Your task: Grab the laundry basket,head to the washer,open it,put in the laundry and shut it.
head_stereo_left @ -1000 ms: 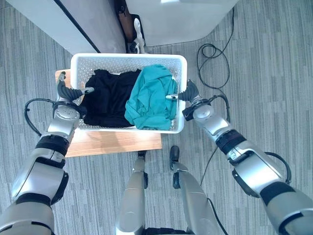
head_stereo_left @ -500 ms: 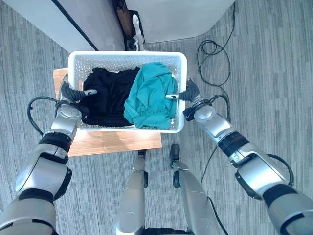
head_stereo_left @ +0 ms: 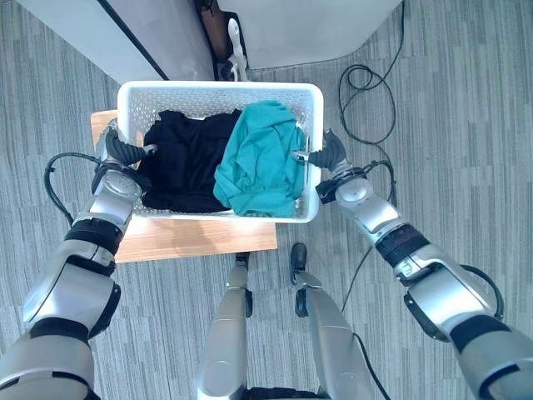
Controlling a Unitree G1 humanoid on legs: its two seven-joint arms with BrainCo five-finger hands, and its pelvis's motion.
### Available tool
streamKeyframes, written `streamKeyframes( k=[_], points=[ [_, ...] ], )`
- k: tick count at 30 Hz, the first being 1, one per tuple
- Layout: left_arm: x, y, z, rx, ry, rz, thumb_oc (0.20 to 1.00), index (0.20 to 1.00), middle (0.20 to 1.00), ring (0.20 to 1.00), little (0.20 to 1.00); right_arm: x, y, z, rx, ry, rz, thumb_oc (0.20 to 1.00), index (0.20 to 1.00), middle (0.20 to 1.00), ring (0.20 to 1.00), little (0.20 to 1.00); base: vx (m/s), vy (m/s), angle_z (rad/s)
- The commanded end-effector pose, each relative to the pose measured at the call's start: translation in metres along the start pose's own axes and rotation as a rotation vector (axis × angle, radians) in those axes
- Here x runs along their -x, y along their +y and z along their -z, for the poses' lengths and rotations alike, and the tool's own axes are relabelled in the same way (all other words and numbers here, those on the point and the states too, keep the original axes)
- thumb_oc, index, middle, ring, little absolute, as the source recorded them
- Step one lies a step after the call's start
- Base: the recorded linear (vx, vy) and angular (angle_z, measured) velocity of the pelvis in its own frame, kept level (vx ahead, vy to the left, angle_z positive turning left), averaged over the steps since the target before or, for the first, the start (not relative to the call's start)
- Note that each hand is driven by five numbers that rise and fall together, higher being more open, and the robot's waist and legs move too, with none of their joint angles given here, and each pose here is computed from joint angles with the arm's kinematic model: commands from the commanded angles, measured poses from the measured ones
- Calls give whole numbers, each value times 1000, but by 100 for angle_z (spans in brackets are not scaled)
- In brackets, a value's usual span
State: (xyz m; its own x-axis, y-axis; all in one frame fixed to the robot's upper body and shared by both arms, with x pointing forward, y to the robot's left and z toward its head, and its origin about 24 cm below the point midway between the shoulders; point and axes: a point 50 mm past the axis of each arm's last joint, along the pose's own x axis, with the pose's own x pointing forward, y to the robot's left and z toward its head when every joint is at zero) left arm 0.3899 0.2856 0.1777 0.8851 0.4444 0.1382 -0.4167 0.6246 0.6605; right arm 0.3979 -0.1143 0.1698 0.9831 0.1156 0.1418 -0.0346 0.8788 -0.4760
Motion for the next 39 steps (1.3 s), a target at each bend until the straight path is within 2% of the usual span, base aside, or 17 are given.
streamKeyframes(
  k=[1,2,3,5,12,17,18,19,26,33,35,39],
  points=[
    [5,-21,-41,-61,-161,66,200,200,200,200,200,8,22,-7,51,-58,-104,489,489,489,489,489,0,0,0],
    [5,-21,-40,-88,-161,68,200,200,200,200,200,9,22,-5,38,-53,-103,576,576,576,576,576,0,0,0],
    [5,-22,-39,-89,-161,68,200,200,200,200,200,9,22,-5,38,-53,-102,517,517,517,517,517,0,0,0],
    [4,-23,-33,-125,-124,73,200,200,200,200,200,9,23,-6,38,-53,-106,200,200,200,200,200,0,0,0],
    [4,-24,-33,-213,-135,70,200,200,200,200,200,14,12,-14,42,-116,-50,200,200,200,200,200,0,0,0],
    [10,-15,-38,-279,-242,16,200,200,200,200,200,16,-3,-17,13,-146,30,200,200,200,200,200,2,4,4],
    [13,-10,-42,-456,-329,-44,200,200,200,200,200,19,-6,-20,-9,-179,33,200,200,200,200,200,8,6,9],
    [16,-9,-41,-484,-347,-51,200,200,200,200,200,21,-9,-22,-18,-197,47,200,200,200,200,200,42,4,13],
    [44,-29,-21,-388,-394,46,200,200,200,200,200,42,-30,13,-63,-117,91,200,200,200,200,200,44,11,5],
    [80,-50,-14,-237,-479,220,200,200,200,200,200,86,-60,70,-140,38,122,200,200,200,200,200,83,29,10],
    [81,-51,-13,-238,-479,226,200,200,200,200,200,88,-60,72,-141,44,121,200,200,200,200,200,30,12,2],
    [101,-64,4,-165,-451,329,200,200,200,200,200,120,-79,105,-218,153,126,200,200,200,200,200,110,45,1]
  ],
)
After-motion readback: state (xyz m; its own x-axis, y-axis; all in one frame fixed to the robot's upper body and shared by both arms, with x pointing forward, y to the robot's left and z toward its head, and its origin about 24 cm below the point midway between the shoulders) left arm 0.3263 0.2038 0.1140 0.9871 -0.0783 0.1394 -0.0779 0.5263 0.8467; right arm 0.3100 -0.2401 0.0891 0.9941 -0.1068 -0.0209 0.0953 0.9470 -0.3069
